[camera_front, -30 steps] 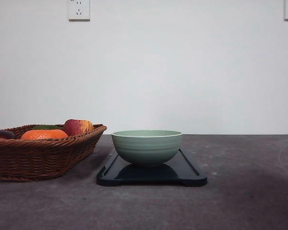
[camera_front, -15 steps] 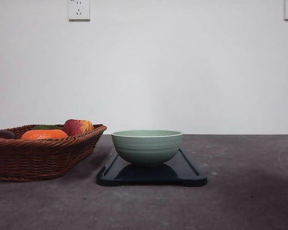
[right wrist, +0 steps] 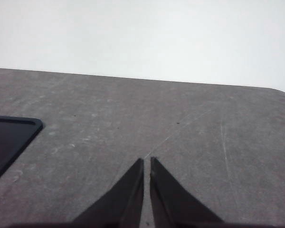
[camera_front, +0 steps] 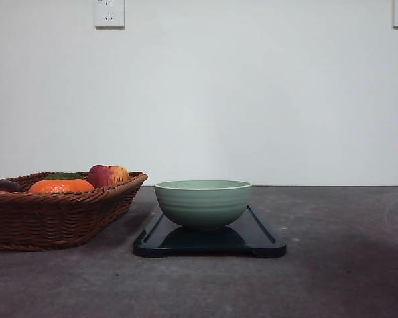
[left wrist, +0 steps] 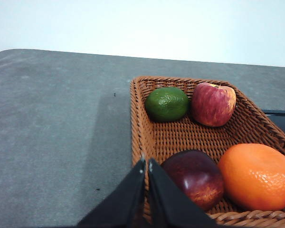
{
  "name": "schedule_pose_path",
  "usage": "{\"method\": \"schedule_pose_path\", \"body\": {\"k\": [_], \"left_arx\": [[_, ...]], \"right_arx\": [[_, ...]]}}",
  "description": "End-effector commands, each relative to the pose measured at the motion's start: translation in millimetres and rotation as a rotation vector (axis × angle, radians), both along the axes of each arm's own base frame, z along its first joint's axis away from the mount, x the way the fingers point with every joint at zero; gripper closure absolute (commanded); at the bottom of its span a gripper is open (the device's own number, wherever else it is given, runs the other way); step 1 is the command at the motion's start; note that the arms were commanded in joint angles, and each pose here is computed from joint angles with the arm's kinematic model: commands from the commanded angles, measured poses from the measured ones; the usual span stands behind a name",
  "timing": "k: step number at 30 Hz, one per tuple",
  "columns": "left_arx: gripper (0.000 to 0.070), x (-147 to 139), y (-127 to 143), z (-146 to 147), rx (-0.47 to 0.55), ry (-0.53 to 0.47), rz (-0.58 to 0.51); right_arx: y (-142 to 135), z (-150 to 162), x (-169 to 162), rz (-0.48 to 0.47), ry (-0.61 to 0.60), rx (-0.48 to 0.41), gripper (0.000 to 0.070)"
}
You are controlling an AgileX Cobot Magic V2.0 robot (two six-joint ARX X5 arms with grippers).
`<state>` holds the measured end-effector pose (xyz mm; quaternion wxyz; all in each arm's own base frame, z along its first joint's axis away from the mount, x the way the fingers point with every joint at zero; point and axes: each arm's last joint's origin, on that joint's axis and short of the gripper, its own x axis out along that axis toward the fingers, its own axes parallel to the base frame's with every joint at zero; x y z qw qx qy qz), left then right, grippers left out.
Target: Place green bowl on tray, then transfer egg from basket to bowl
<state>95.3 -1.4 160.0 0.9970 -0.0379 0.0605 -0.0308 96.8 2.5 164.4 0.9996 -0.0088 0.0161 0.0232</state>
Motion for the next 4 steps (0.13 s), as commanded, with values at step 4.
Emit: {"method": "schedule_pose_path", "body": {"k": [4], "left_arx": [[0.07, 1.1, 0.3, -5.4, 0.007, 0.007, 0.004]], "right_arx": [[-0.1, -0.7, 0.4, -0.004, -0.003, 0.014, 0.0684]]}}
